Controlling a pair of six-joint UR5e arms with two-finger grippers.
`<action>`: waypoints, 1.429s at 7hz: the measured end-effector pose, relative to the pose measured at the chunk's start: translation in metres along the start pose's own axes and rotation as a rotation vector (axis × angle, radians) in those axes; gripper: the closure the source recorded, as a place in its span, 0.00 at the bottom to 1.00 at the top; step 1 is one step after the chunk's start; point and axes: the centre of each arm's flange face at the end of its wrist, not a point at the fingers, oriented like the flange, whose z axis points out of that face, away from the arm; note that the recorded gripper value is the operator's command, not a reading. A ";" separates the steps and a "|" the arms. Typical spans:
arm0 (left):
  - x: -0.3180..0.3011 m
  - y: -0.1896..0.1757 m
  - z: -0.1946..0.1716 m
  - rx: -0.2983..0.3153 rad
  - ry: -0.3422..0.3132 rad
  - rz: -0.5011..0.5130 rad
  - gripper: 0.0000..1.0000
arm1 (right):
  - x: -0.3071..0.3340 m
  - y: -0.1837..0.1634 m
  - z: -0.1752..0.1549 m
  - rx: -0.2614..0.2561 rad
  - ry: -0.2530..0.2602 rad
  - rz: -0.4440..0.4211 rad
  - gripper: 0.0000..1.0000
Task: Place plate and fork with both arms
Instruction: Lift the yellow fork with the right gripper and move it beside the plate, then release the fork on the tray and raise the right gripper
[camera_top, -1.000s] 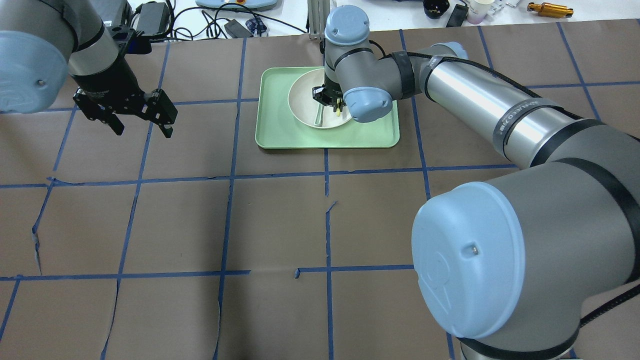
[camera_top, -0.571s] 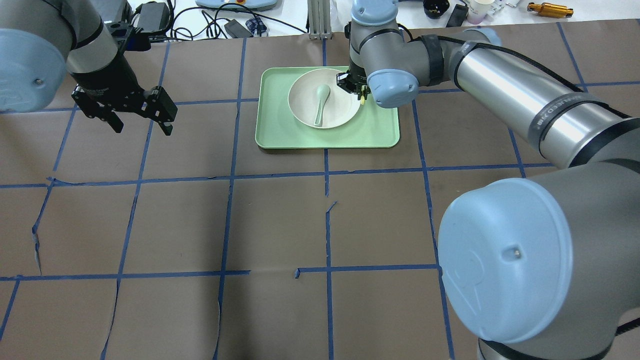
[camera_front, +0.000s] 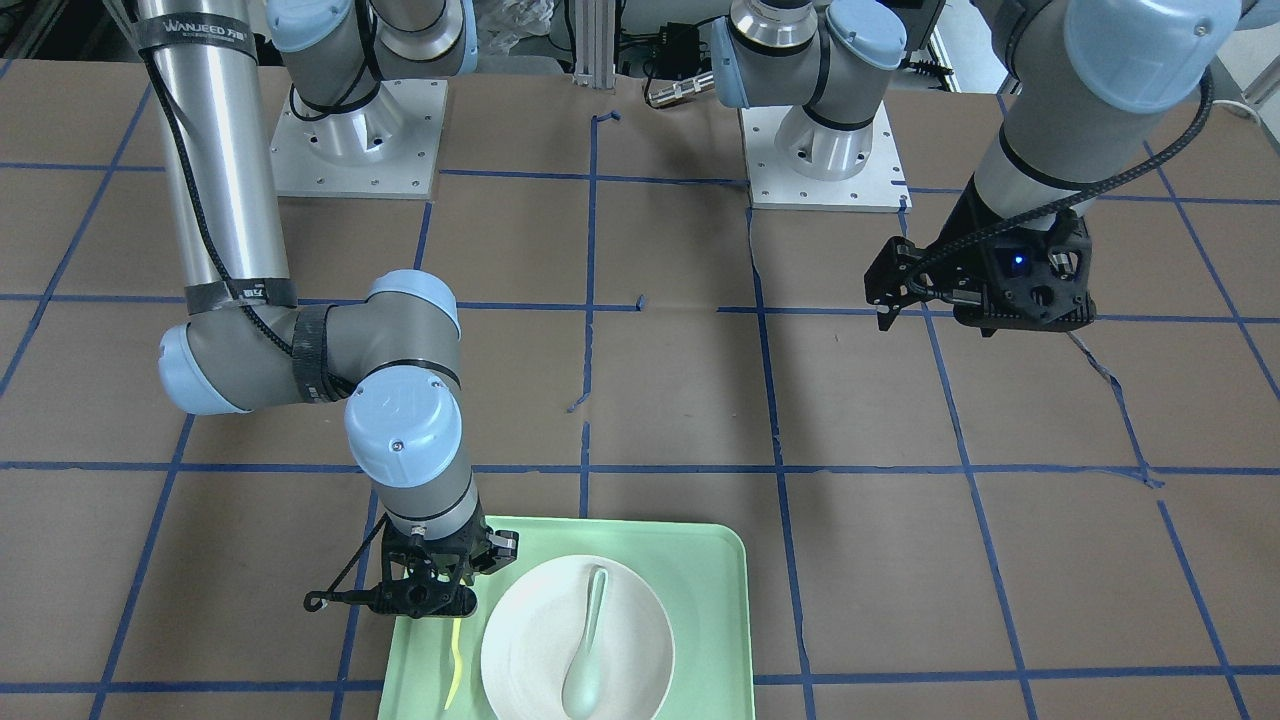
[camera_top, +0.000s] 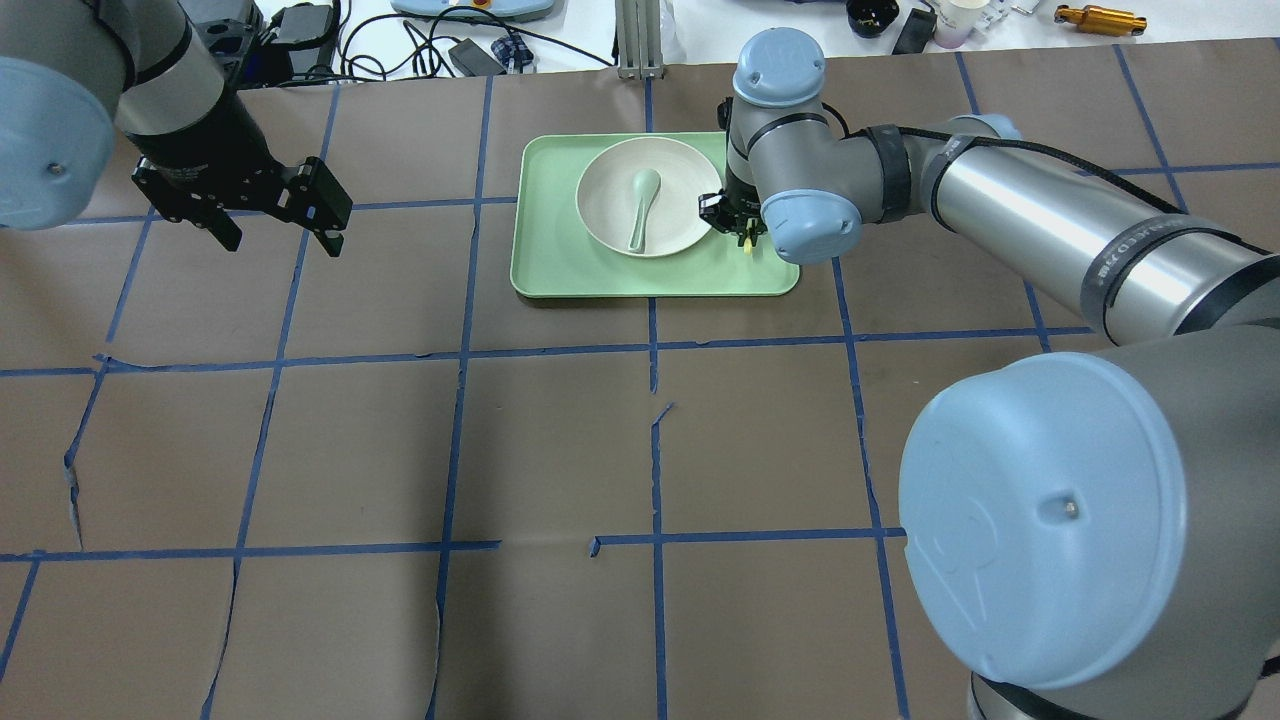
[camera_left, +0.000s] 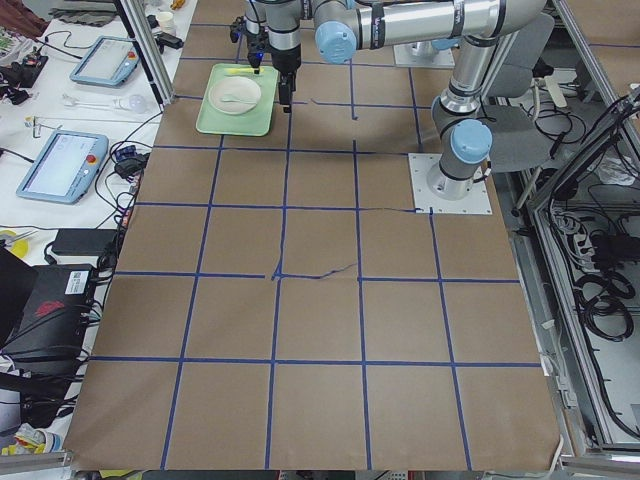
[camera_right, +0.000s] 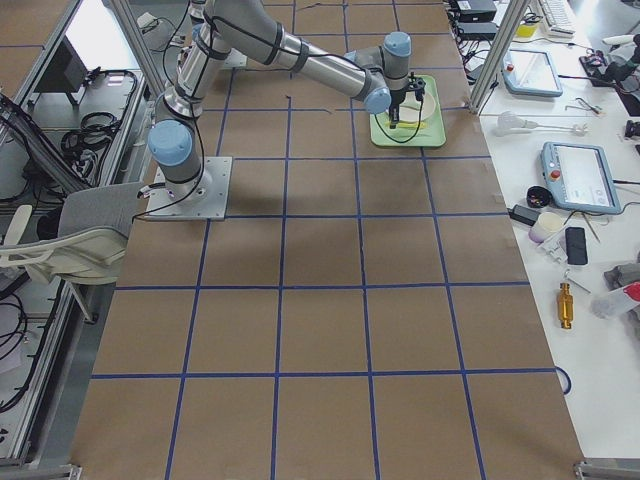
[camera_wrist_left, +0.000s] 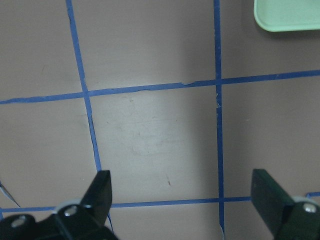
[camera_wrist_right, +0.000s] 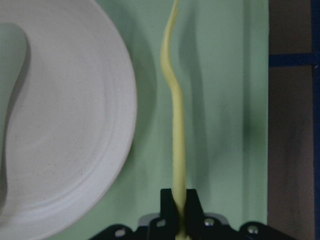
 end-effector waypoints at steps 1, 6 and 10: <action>0.001 0.003 -0.005 0.010 -0.003 0.003 0.00 | 0.001 0.002 0.002 0.001 0.000 0.002 0.00; 0.004 0.011 -0.021 0.056 0.001 0.019 0.00 | 0.012 0.023 -0.086 -0.013 0.027 -0.020 0.00; 0.008 0.021 -0.031 0.084 0.027 0.022 0.00 | 0.034 0.081 -0.234 -0.070 0.061 -0.101 0.00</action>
